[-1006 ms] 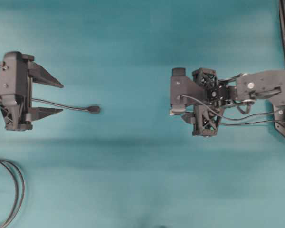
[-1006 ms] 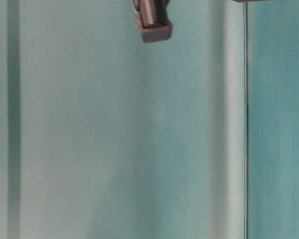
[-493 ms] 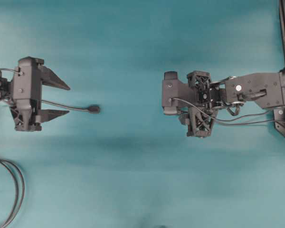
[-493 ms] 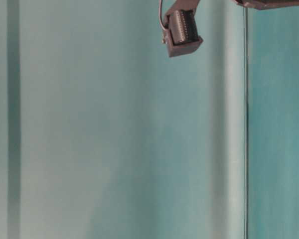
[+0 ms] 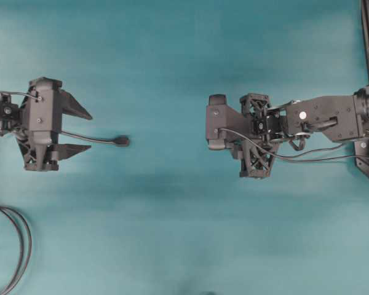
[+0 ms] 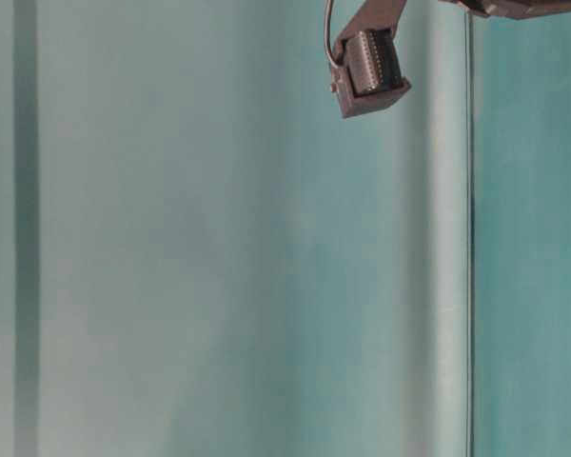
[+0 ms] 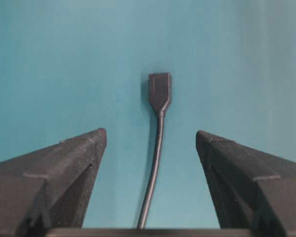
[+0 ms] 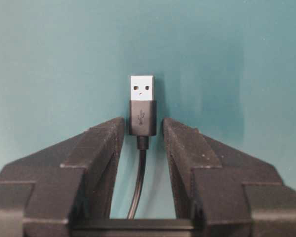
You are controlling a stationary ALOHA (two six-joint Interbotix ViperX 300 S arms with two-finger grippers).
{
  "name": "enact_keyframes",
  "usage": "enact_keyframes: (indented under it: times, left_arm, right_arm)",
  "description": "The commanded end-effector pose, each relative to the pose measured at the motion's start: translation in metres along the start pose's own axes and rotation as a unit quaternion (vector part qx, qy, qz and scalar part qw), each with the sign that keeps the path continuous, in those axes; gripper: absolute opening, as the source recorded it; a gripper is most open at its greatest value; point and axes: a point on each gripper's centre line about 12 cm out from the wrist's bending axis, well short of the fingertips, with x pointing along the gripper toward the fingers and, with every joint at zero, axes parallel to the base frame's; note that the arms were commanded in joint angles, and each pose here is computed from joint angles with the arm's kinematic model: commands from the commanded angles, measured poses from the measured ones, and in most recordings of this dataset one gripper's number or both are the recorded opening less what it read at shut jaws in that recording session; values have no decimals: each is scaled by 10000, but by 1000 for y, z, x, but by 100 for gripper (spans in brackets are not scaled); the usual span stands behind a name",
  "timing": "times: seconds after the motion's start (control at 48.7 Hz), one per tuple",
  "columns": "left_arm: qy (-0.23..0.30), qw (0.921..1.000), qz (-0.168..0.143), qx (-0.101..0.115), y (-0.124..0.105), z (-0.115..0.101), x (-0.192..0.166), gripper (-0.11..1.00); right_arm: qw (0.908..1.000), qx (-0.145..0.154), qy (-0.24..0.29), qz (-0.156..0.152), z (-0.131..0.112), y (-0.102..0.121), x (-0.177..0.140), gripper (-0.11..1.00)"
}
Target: Insert the USB using both arms.
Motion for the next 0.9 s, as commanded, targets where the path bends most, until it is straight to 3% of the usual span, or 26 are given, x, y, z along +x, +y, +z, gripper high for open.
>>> enact_keyframes:
  times: [0.0,0.369,0.882]
  left_arm:
    - [-150,9999,34,66,2,10,1,86]
    - [115,9998,-9,170,2,12,24,86]
    - [71,9998,5,211,3,15,28,86]
  right_arm:
    - [10000,-1,-69,-13,4,-2,0,35]
    - [9999,19,-100,-18,7,-3,3,25]
    - [10000,-6,-23,-19,8,-3,11,24]
